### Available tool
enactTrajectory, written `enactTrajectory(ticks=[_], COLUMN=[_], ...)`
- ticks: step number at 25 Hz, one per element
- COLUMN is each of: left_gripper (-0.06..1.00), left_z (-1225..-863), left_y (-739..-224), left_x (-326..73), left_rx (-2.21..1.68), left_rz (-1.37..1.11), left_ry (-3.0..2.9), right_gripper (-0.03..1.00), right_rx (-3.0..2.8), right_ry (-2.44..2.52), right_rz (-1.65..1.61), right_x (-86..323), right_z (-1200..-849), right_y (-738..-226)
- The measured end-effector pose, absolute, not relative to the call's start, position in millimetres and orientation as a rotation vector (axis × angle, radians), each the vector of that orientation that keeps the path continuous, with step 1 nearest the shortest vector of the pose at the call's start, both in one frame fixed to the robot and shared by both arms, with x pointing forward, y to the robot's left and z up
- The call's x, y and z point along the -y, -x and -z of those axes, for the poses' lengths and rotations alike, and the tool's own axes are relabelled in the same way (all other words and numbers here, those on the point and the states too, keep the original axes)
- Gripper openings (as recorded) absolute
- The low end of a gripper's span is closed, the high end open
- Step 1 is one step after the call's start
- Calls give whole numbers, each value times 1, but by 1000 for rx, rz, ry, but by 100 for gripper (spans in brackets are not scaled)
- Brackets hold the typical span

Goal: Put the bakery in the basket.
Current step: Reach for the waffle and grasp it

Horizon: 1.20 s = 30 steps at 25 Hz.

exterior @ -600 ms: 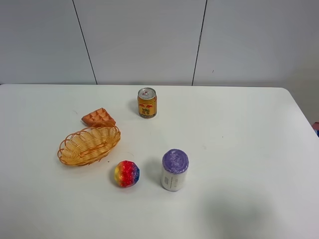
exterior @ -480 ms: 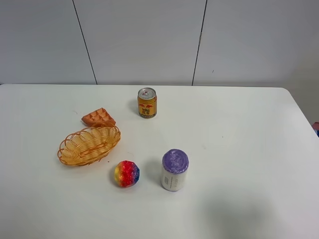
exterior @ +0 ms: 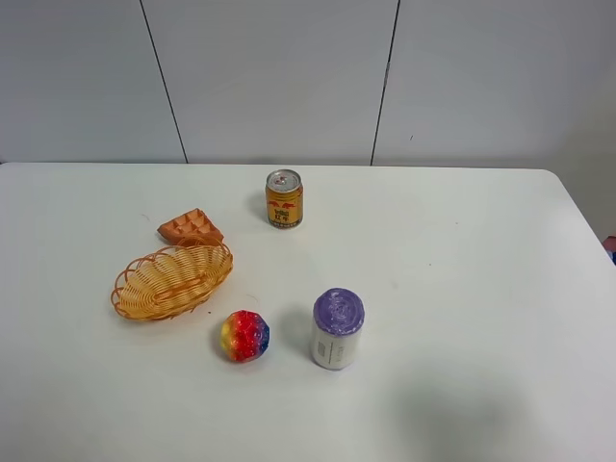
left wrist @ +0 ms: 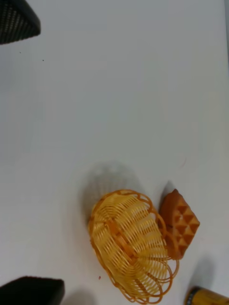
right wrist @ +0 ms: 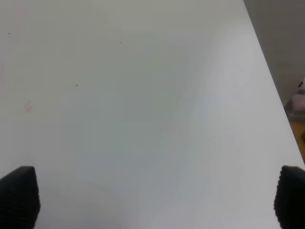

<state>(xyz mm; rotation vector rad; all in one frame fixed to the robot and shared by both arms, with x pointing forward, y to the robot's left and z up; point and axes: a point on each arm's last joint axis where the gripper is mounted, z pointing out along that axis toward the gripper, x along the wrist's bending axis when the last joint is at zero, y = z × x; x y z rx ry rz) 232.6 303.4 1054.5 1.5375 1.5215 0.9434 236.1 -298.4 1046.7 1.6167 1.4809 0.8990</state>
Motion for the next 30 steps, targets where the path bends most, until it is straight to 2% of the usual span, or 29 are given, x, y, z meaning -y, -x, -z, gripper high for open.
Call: enactTrajectory(ticks=[4,8,12,16,19,23,30], left_gripper=[100,100,100,100,100,100,100], left_z=[-1063,-1103,-1147,-1167,-1161,-1122,-1040], left_y=[-237,-266,-321,-402,-464,-537,-598], left_x=[-303,-301,-297,-293,-287,-270,-224], left_rx=[-1510,-1393,-1344,-1432,-1524,-1634,-1685], left_rz=[-955,-1027,-1035,-950,-832,-650,-476], left_ry=[-1523,-1403,-1340,-1406,-1448,-1528,-1727], right_gripper=[99,99,99,99,99,99,99], right_rx=[-1481,-1481,-1481,-1480,-1480,-1480,-1480], right_ry=[-1617,-1617,-1617,-1616,-1616,-1616,-1616], right_rz=[-899,-899,-899,-899,-899,-899,-899], right_x=[298,298,298,298,298,298,298], right_z=[-1047,-1047,-1047,-1047,-1047,-1047,-1047], right_y=[-236,-236,-236,-236,-236,-236,-236])
